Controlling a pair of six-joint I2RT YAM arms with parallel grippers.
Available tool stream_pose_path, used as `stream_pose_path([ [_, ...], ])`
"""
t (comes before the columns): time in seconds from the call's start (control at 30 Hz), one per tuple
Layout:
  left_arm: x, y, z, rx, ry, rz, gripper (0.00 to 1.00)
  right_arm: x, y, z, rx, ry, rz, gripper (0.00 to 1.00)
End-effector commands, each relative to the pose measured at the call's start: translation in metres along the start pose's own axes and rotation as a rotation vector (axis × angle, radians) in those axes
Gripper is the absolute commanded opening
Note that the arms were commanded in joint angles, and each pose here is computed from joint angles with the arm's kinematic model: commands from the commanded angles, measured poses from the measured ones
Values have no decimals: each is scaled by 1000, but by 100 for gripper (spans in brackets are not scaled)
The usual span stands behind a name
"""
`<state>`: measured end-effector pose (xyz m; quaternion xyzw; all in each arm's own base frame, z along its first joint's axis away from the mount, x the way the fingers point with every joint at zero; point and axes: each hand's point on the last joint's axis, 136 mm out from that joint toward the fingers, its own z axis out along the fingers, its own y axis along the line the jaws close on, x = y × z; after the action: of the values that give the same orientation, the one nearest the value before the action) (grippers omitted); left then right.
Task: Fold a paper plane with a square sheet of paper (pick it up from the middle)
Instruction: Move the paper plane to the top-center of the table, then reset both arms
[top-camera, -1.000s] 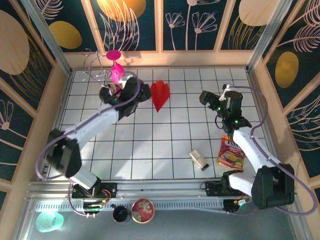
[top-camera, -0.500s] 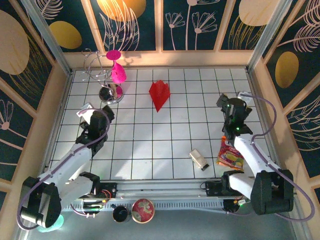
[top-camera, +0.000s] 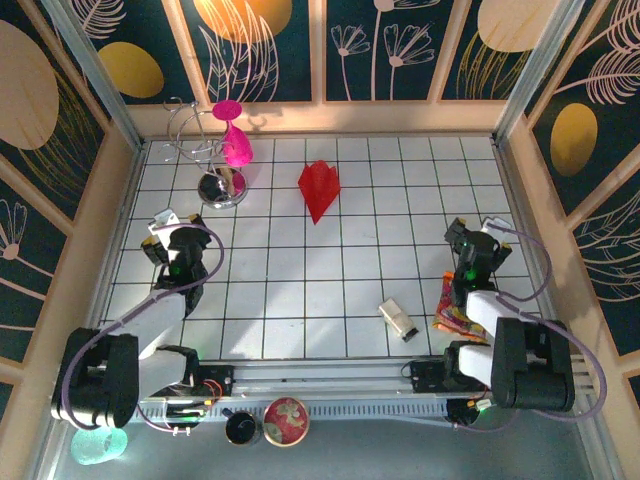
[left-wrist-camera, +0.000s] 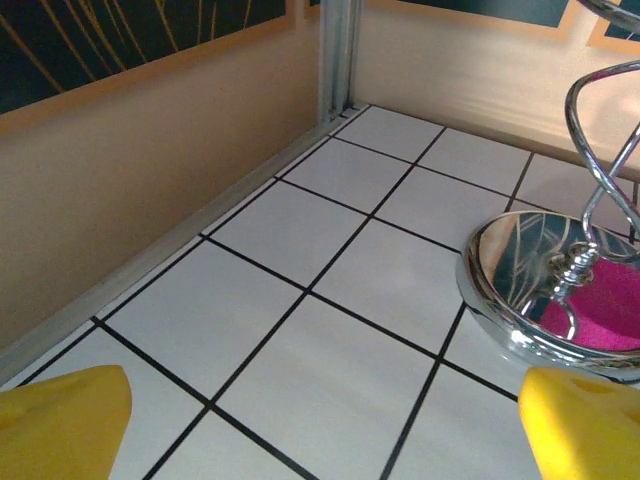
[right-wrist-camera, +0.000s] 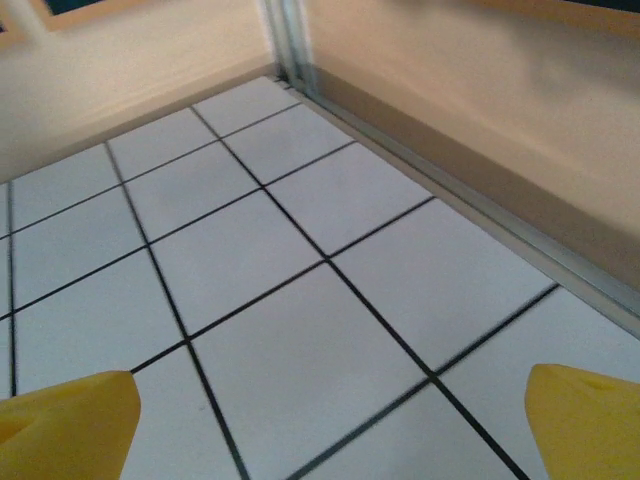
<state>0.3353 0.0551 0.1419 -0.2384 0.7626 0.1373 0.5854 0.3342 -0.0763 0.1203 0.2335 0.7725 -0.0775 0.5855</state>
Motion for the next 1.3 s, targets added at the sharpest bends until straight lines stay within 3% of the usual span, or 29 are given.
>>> stream_pose_path([
  [0.0,-8,-5,3,87,-84,-12,99,-26,25,-1,-140,-138,-15,99],
  [0.3,-13,-27,-1,303,-170,-11,99,-24,46,-1,-277,-186,-46,99],
  [0.63,-11,-36,9,441,-203,-7,99,-3,62,7,-371,-171,-73,99],
  [1.27,-3,-40,12,455,-203,7,99,0,69,10,-364,-158,-111,99],
])
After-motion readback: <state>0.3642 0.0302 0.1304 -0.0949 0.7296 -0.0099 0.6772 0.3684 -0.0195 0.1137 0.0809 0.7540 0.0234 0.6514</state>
